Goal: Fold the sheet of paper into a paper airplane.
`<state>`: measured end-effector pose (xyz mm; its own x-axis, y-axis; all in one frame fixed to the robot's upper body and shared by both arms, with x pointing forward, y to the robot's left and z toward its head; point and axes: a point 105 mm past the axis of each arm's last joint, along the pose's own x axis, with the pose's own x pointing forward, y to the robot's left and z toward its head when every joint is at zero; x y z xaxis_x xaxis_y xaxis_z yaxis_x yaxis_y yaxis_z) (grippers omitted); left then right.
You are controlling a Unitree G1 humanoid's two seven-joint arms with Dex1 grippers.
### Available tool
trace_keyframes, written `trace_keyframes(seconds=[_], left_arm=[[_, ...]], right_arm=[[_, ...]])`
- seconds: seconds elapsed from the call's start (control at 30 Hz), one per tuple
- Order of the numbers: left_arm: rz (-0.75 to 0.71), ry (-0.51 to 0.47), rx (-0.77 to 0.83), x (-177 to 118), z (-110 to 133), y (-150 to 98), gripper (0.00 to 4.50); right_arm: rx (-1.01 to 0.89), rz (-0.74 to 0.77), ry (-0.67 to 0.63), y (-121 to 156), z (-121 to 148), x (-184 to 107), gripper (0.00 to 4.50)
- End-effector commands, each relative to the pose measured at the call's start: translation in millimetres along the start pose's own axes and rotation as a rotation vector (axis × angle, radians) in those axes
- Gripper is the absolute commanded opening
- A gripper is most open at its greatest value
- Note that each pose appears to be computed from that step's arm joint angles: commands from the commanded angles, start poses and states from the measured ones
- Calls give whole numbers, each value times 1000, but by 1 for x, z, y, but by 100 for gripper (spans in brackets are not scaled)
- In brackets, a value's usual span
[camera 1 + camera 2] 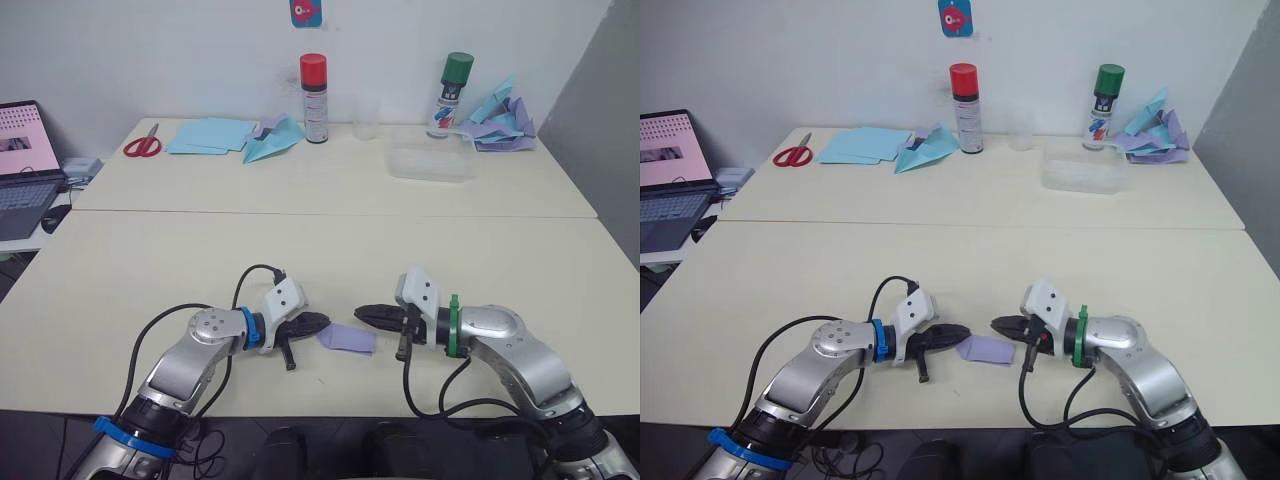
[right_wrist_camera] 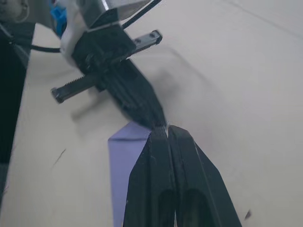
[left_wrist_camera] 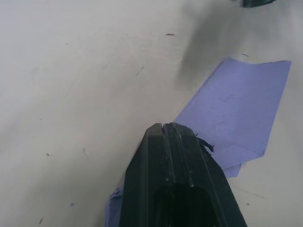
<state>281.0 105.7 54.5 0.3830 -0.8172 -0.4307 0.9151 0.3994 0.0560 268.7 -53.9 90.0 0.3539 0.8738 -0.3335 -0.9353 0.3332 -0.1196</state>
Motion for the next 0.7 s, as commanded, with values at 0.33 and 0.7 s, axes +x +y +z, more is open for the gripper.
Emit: trace_keyframes(seconds=[0.33, 0.7], left_arm=[[-7, -232, -72, 6, 35, -19, 0], [228, 21, -87, -14, -37, 9, 0]], right_arm=[[-73, 55, 184, 6, -34, 12, 6], [-49, 54, 185, 9, -34, 8, 6]])
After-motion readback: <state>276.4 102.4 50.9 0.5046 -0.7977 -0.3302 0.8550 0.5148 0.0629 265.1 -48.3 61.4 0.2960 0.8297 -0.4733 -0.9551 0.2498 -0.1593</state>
